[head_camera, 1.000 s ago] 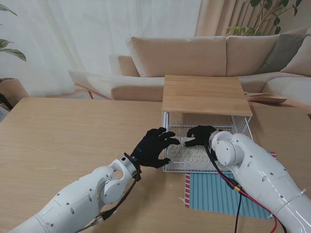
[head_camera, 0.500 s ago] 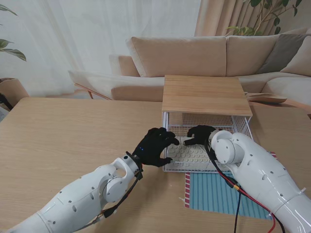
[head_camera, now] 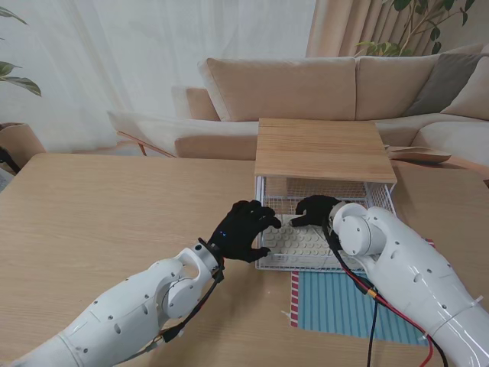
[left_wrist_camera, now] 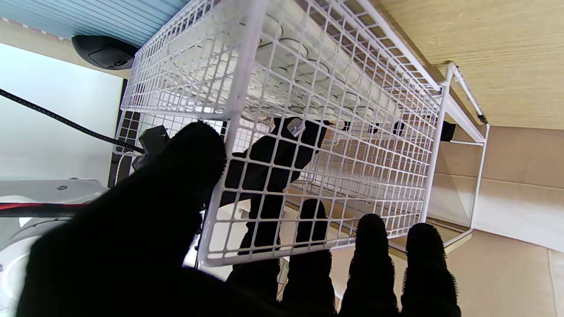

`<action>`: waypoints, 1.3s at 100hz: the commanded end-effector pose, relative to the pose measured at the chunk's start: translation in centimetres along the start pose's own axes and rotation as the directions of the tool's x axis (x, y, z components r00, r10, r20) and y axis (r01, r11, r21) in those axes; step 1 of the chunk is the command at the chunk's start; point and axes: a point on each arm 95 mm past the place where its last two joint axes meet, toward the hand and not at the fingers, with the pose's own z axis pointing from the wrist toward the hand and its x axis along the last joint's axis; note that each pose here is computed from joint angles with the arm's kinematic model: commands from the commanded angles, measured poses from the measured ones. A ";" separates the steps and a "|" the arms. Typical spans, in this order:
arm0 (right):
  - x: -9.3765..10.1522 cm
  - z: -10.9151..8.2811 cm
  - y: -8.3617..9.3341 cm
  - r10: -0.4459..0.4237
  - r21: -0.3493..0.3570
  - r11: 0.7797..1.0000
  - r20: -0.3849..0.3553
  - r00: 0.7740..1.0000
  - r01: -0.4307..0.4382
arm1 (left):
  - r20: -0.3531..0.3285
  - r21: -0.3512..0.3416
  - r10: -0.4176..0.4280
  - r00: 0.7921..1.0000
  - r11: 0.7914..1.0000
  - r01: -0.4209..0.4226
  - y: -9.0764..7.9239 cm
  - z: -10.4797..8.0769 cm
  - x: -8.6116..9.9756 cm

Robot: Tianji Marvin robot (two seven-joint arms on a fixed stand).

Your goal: Unroll the mouse pad and set up the keyboard and mouse from the tabletop organizer

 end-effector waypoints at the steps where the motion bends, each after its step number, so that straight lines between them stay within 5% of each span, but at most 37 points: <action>1: 0.3 -0.2 -0.9 0.020 0.038 0.999 -0.006 1.000 -0.019 | 0.019 -0.023 0.011 1.000 1.000 -0.010 0.2 0.0 -0.5; 108: 0.6 -4.3 2.7 0.082 0.156 0.986 -0.128 0.988 -0.061 | 0.061 -0.026 0.017 0.998 1.000 -0.016 -0.1 0.1 -0.6; 130: 0.7 -4.6 3.3 0.024 0.173 0.985 -0.154 0.988 0.003 | 0.066 -0.019 0.015 0.998 1.000 -0.013 -0.1 0.2 -0.5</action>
